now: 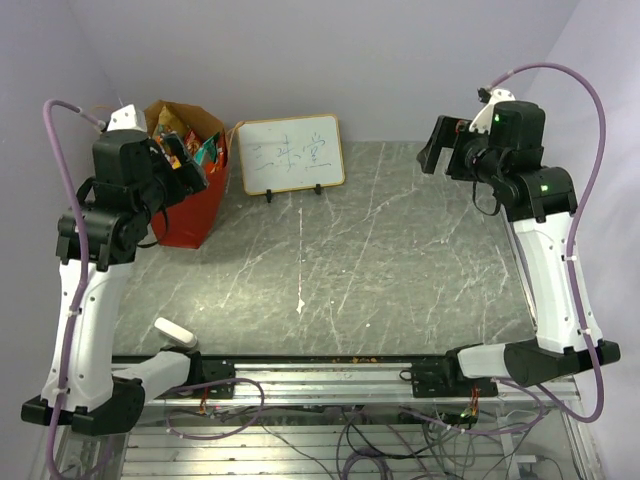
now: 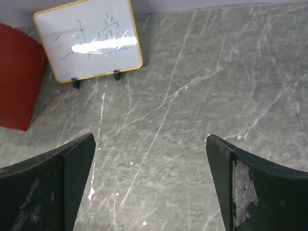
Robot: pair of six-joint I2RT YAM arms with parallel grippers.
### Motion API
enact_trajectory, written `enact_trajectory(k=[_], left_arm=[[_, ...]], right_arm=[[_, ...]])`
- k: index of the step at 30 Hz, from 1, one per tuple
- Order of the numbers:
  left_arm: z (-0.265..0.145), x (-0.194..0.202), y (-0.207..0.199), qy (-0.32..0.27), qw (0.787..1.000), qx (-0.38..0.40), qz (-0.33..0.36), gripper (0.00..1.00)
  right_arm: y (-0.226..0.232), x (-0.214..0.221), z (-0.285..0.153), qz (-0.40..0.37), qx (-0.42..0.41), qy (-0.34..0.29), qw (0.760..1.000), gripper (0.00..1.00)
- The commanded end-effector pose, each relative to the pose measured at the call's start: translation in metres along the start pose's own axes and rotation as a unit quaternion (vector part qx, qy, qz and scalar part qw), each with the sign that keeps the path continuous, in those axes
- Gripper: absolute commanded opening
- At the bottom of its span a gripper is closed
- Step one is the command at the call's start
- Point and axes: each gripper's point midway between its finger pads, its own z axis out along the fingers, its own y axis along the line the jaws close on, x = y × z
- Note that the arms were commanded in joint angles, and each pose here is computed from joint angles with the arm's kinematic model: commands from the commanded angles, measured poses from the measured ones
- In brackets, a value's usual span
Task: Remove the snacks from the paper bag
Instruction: Move the paper bag to the center of the board.
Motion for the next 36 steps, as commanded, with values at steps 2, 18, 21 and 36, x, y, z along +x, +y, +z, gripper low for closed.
enact_trajectory(k=[2,18,21,36], left_arm=[[0.004,0.004,-0.001,0.015,0.999,-0.016,-0.024,0.93],[0.146,0.002,-0.05,0.052,0.997,0.022,0.045,0.93],[0.174,0.002,-0.071,0.041,0.995,0.07,0.064,0.93],[0.241,0.011,-0.063,0.034,0.989,0.041,0.141,0.18]], right_arm=[[0.015,0.013,-0.004,0.021,-0.04,0.006,0.999,1.0],[0.05,0.05,-0.001,0.005,-0.127,0.071,0.989,1.0],[0.045,0.049,0.004,-0.006,-0.111,0.07,0.991,1.0],[0.033,0.041,0.009,-0.008,-0.073,0.062,0.995,1.0]])
